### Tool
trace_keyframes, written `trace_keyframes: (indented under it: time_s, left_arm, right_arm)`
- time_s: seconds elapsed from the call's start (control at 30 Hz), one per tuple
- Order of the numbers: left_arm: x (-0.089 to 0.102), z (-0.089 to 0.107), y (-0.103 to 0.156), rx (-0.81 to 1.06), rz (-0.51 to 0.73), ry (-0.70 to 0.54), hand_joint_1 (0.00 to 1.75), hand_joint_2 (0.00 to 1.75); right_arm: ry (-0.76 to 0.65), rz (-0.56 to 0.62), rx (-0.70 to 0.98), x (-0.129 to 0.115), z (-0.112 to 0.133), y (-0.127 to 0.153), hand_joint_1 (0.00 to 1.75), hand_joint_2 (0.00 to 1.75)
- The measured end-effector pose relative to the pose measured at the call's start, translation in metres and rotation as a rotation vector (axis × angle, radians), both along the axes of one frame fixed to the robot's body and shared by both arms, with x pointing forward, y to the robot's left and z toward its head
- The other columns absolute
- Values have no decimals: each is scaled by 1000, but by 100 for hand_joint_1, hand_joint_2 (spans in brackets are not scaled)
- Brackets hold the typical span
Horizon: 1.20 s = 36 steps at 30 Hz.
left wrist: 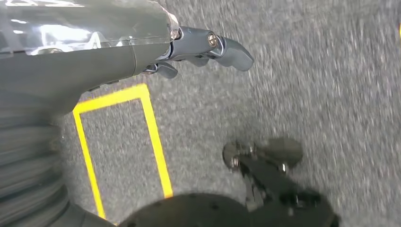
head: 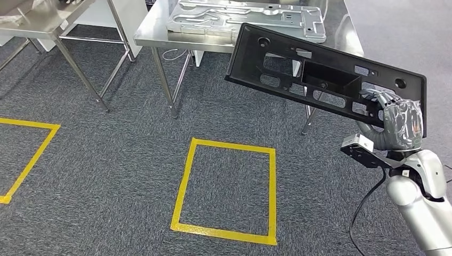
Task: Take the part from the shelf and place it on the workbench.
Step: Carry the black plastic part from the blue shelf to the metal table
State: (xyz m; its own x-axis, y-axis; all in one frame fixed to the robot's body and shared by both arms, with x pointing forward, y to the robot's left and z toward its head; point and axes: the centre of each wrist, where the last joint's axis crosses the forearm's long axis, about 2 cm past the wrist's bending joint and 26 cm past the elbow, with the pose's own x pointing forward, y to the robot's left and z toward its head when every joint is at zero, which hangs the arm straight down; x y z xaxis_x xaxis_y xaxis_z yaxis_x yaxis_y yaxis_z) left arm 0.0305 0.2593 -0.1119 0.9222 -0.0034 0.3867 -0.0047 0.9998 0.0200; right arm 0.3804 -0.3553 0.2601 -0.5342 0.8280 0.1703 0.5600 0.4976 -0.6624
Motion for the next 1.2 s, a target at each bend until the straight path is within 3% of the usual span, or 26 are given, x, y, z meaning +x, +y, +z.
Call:
trace_keyframes:
  time_s: [0.63, 0.9, 1.1, 1.2]
  left_arm:
    - [-2, 0, 0, 11, 20, 23, 0, 175]
    - [-2, 0, 1, 17, 32, 26, 0, 175]
    - [-2, 0, 2, 25, 51, 28, 0, 175]
    - [-11, -1, 2, 35, 63, 58, 0, 175]
  right_arm:
    - [5, -3, -17, 1, -4, 5, 175, 175]
    - [-11, 6, -6, 13, 8, 14, 175, 175]
    - [-10, 26, 18, 20, 10, 32, 175, 175]
    - [7, 36, 26, 23, 5, 43, 175, 175]
